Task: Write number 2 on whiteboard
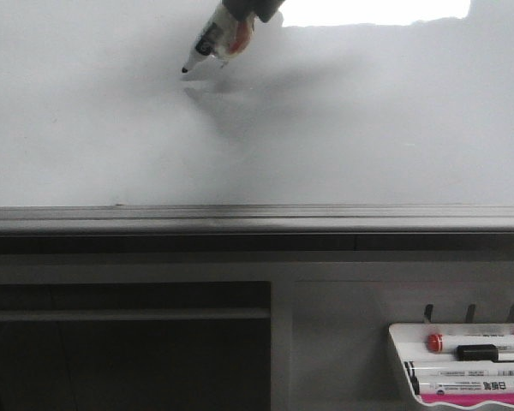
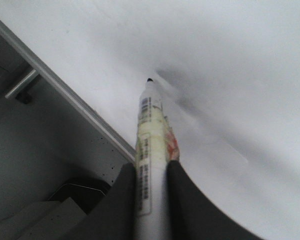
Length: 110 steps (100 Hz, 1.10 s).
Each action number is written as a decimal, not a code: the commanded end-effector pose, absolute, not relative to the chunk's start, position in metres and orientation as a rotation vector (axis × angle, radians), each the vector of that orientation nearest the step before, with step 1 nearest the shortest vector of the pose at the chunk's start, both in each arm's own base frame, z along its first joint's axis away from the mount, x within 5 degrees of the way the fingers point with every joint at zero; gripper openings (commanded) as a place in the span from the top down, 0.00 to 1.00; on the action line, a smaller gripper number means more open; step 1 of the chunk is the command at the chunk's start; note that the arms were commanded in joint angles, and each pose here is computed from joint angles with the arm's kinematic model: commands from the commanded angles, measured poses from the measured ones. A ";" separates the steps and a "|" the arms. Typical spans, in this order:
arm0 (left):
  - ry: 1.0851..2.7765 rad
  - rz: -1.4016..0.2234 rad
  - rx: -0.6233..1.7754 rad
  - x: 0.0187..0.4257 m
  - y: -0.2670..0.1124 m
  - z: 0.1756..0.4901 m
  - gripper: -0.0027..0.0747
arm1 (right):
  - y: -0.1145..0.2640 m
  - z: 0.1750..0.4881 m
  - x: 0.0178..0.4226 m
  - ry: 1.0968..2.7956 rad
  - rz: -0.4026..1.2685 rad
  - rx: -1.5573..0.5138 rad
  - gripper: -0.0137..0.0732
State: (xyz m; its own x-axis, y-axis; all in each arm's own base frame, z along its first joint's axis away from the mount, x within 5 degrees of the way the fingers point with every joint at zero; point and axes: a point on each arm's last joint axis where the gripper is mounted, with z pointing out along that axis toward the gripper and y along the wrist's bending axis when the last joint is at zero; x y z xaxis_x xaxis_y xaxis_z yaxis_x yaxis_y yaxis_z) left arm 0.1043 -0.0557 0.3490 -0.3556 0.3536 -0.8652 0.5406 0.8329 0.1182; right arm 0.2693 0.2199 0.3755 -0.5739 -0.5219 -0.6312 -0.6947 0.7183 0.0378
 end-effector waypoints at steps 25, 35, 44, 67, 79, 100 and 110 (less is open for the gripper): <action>1.888 -0.242 0.612 0.106 -0.056 0.363 0.45 | 0.188 0.408 0.290 2.354 0.325 -0.821 0.86; 1.888 -0.240 0.613 0.106 -0.056 0.363 0.45 | 0.187 0.396 0.287 2.384 0.330 -0.844 0.86; 1.888 -0.240 0.613 0.106 -0.056 0.363 0.45 | 0.200 0.382 0.286 2.361 0.392 -0.877 0.86; 1.888 -0.240 0.613 0.106 -0.056 0.363 0.45 | 0.225 0.365 0.291 2.321 0.457 -0.886 0.86; 1.889 -0.233 0.616 0.107 -0.056 0.363 0.45 | 0.211 0.366 0.290 2.377 0.411 -0.891 0.86; 1.886 -0.215 0.622 0.107 -0.055 0.363 0.45 | 0.190 0.375 0.264 2.316 0.427 -0.940 0.86; 1.885 -0.215 0.621 0.107 -0.055 0.363 0.45 | 0.194 0.385 0.232 2.222 0.538 -1.041 0.86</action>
State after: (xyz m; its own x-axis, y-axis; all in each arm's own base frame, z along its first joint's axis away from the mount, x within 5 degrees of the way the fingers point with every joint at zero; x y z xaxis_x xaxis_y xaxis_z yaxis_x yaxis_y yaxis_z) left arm 0.1049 -0.0546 0.3489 -0.3489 0.3690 -0.8614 0.5358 0.8327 0.1398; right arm 0.2603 0.1941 0.3523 -0.6057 -0.5729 -0.5521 -0.7296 0.6768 0.0982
